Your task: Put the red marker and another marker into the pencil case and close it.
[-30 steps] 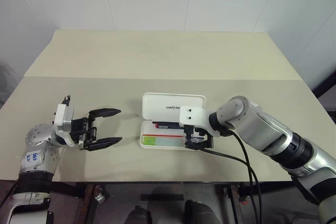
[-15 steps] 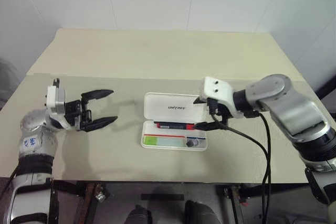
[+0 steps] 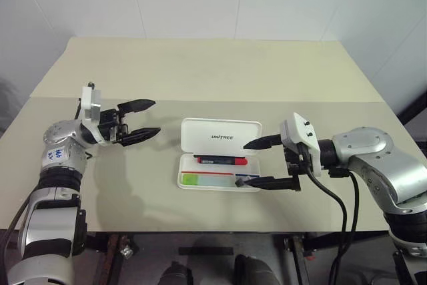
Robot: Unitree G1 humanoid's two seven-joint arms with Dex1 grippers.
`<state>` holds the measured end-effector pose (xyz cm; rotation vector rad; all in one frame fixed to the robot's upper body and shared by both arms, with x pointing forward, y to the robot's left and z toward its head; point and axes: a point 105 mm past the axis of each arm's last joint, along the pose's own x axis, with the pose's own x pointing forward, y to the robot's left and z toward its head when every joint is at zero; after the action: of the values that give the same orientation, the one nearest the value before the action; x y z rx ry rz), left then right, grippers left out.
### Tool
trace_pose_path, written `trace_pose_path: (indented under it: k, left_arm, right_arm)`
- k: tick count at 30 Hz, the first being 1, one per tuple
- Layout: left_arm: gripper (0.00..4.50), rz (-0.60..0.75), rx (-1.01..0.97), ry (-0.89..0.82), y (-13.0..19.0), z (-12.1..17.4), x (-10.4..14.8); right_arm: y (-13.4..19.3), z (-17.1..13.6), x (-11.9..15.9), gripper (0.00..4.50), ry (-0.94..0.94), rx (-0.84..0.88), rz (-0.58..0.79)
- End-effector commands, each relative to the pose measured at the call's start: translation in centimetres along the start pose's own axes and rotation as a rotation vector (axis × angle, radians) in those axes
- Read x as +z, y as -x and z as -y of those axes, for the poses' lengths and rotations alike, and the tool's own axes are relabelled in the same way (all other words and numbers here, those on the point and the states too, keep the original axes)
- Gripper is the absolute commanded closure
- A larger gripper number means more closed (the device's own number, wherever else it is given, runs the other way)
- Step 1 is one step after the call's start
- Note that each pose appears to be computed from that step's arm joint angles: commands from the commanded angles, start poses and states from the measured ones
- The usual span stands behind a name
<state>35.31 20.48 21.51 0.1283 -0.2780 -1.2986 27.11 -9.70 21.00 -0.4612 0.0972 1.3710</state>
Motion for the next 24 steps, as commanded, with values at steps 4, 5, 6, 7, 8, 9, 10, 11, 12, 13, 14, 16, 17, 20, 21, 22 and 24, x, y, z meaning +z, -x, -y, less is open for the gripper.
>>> trace_pose_path:
  k: [4,5,6,7,8,9,10,11,12,13,14,16,17,20,21,22,24]
  left_arm:
    - [2.55,-0.034,-0.100,-0.023,-0.3,0.2,0.4]
    - [2.90,-0.050,-0.094,-0.025,-0.3,0.0,0.2]
    - [3.21,-0.074,-0.084,-0.032,-0.3,-0.2,-0.1]
    - [3.48,-0.099,-0.069,-0.044,-0.3,-0.5,-0.4]
    - [3.84,-0.115,-0.059,-0.053,-0.3,-0.7,-0.5]
    - [4.24,-0.124,-0.054,-0.059,-0.2,-0.8,-0.6]
    - [4.48,-0.157,-0.028,-0.069,-0.3,-1.1,-1.0]
    - [4.48,-0.190,0.010,-0.077,-0.3,-1.6,-1.3]
    - [4.48,-0.217,0.040,-0.080,-0.5,-2.0,-1.6]
    - [4.48,-0.234,0.055,-0.081,-0.5,-2.2,-1.9]
    - [4.48,-0.251,0.074,-0.077,-0.7,-2.4,-2.1]
    - [4.48,-0.277,0.097,-0.076,-1.0,-2.7,-2.5]
    - [4.48,-0.291,0.118,-0.078,-1.2,-3.0,-2.8]
    - [4.48,-0.322,0.174,-0.071,-1.9,-3.7,-3.4]
    - [4.48,-0.331,0.188,-0.069,-2.0,-3.8,-3.5]
    - [4.48,-0.338,0.198,-0.066,-2.1,-3.9,-3.7]
    - [4.48,-0.341,0.210,-0.063,-2.5,-4.1,-3.9]
  right_arm:
    - [0.6,0.4,1.9,0.00,0.062,-0.065,0.133]
    - [0.8,0.5,1.9,0.00,0.061,-0.073,0.146]
    - [0.9,0.5,1.8,0.00,0.057,-0.080,0.152]
    - [1.0,0.5,1.6,0.00,0.054,-0.085,0.155]
    - [1.1,0.5,1.4,0.00,0.053,-0.087,0.155]
    - [1.1,0.5,1.3,0.00,0.053,-0.088,0.156]
    - [1.2,0.6,1.2,0.00,0.052,-0.098,0.159]
    - [1.2,0.7,1.0,0.00,0.052,-0.106,0.159]
    - [1.2,0.8,0.9,0.00,0.052,-0.116,0.160]
    - [1.2,0.8,0.9,0.00,0.054,-0.123,0.162]
    - [1.2,0.9,0.9,0.00,0.055,-0.128,0.165]
    - [1.2,0.9,1.0,0.00,0.057,-0.134,0.169]
    - [1.2,1.0,1.0,0.00,0.057,-0.139,0.170]
    - [1.3,1.1,0.9,0.00,0.057,-0.153,0.168]
    - [1.3,1.0,0.9,0.00,0.057,-0.156,0.169]
    - [1.3,1.0,0.9,0.00,0.057,-0.161,0.171]
    - [1.4,0.9,0.9,0.00,0.058,-0.170,0.175]
